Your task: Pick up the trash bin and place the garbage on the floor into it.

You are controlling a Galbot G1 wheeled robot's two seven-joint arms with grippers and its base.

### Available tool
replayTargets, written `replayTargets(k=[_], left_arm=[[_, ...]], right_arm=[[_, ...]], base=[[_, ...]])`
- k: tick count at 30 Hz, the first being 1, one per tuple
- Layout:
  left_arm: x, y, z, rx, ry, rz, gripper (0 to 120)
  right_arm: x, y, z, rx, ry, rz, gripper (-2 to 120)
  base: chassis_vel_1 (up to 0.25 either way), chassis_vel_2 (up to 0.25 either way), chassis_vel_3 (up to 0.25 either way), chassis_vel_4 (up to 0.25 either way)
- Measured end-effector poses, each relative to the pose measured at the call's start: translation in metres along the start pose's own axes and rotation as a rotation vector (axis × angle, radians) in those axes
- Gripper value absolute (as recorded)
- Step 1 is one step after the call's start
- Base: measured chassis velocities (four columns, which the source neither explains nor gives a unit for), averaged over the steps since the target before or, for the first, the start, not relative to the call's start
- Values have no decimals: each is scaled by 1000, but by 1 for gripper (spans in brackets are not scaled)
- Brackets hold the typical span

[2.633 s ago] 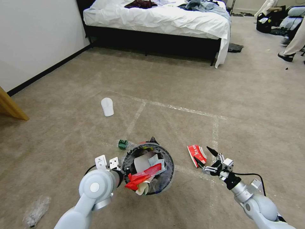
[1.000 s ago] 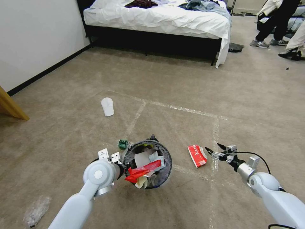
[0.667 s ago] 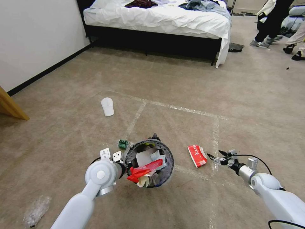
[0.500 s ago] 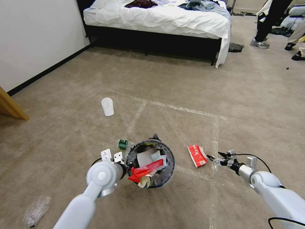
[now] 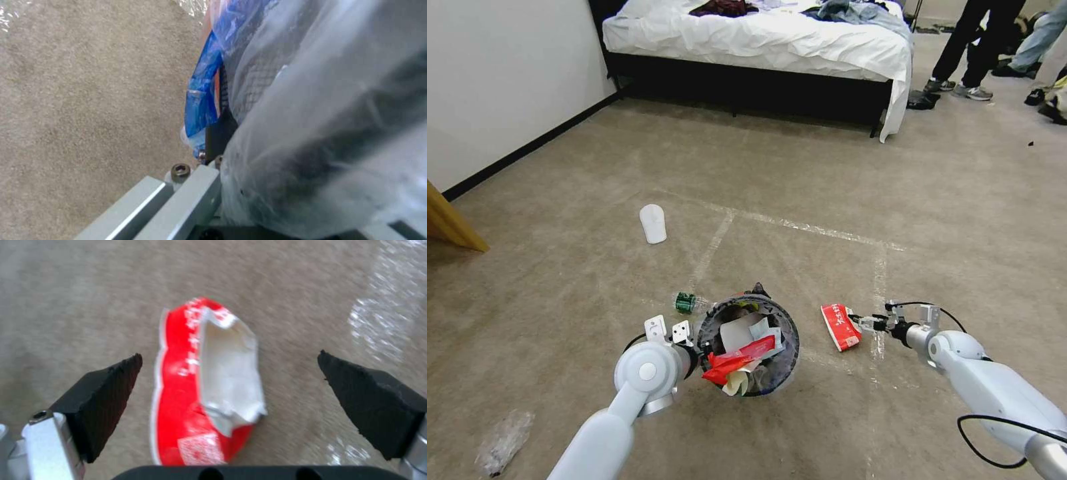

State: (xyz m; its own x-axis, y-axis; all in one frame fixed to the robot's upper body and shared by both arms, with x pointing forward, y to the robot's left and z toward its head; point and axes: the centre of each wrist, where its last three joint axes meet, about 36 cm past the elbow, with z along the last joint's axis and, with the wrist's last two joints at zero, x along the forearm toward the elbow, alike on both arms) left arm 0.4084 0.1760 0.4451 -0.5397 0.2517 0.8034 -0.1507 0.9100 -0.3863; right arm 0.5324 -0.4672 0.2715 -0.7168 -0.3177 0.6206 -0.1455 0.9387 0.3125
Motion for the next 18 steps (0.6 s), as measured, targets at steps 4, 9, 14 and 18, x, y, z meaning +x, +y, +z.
replayTargets(k=[4, 9, 14, 18], left_arm=[[2, 0, 0, -2, -1, 5, 0], [2, -1, 1, -3, 0, 13, 0], [1, -2, 1, -3, 2, 16, 0], [1, -2, 1, -1, 3, 21, 0]], right_arm=[[2, -5, 1, -34, 34, 64, 100], [0, -5, 5, -85, 76, 90, 100], [-5, -2, 6, -97, 103, 78, 100], [-19, 3, 7, -104, 121, 79, 100]], base=[[0, 0, 0, 0], [0, 0, 0, 0], [0, 0, 0, 0], [0, 0, 0, 0]])
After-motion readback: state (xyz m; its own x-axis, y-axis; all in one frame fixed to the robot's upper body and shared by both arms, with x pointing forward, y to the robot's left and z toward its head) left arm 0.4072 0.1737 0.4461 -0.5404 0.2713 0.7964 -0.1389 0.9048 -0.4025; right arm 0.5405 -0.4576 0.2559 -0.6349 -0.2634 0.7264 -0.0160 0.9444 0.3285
